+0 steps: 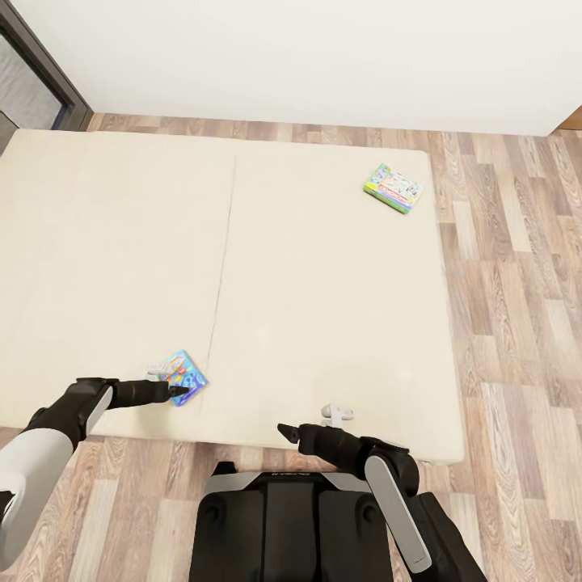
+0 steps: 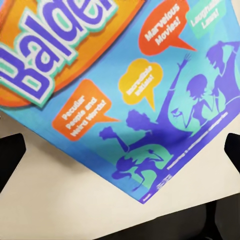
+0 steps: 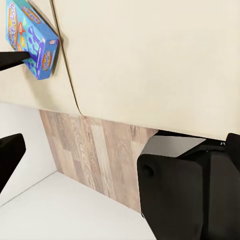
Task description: Put all the toys in the child's room - the three board games (two on the bed and one on the table), the two jigsaw puzzles on the table, and the tennis ball on the table - inside the toy box on the table in the child's room.
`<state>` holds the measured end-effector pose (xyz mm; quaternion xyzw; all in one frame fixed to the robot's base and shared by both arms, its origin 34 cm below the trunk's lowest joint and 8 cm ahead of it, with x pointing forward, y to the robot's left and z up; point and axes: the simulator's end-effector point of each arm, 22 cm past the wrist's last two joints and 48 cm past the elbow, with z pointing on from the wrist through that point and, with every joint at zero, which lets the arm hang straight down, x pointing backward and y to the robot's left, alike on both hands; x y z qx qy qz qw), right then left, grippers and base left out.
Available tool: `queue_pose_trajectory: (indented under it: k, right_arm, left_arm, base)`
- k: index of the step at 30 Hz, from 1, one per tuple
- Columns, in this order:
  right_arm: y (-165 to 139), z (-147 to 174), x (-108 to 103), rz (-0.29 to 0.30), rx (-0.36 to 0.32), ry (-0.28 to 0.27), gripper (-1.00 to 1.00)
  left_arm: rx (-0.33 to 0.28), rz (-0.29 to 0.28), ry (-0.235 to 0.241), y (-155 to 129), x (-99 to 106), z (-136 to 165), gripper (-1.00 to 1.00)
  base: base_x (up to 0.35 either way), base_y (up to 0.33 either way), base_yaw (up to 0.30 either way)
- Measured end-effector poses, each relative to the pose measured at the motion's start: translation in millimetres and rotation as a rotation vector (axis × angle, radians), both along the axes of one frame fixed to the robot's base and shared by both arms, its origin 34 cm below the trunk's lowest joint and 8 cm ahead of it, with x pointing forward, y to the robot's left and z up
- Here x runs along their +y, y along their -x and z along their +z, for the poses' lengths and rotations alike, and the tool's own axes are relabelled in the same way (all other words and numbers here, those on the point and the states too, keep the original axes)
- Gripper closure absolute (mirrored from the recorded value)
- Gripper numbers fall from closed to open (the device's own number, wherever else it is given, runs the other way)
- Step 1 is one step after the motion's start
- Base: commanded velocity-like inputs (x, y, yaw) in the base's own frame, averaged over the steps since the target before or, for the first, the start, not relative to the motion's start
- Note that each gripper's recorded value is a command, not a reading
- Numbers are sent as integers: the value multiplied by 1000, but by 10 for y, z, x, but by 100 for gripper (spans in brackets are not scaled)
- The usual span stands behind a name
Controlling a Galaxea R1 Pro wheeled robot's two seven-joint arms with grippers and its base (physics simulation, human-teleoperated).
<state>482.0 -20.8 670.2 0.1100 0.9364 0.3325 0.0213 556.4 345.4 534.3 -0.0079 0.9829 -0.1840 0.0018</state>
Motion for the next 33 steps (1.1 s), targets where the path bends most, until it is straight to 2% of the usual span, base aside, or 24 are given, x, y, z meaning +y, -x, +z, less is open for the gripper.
queue_pose_trajectory:
  k: [27, 33]
  right_arm:
    - [-19, 23, 1, 0, -6, 0, -100]
    - [-22, 26, 2, 0, -6, -1, -100]
  left_arm:
    - [-26, 0, -30, -117, 61, 29, -100]
    - [-30, 2, -52, -136, 108, 21, -100]
  base:
    - [0, 1, 0]
    - [0, 0, 0]
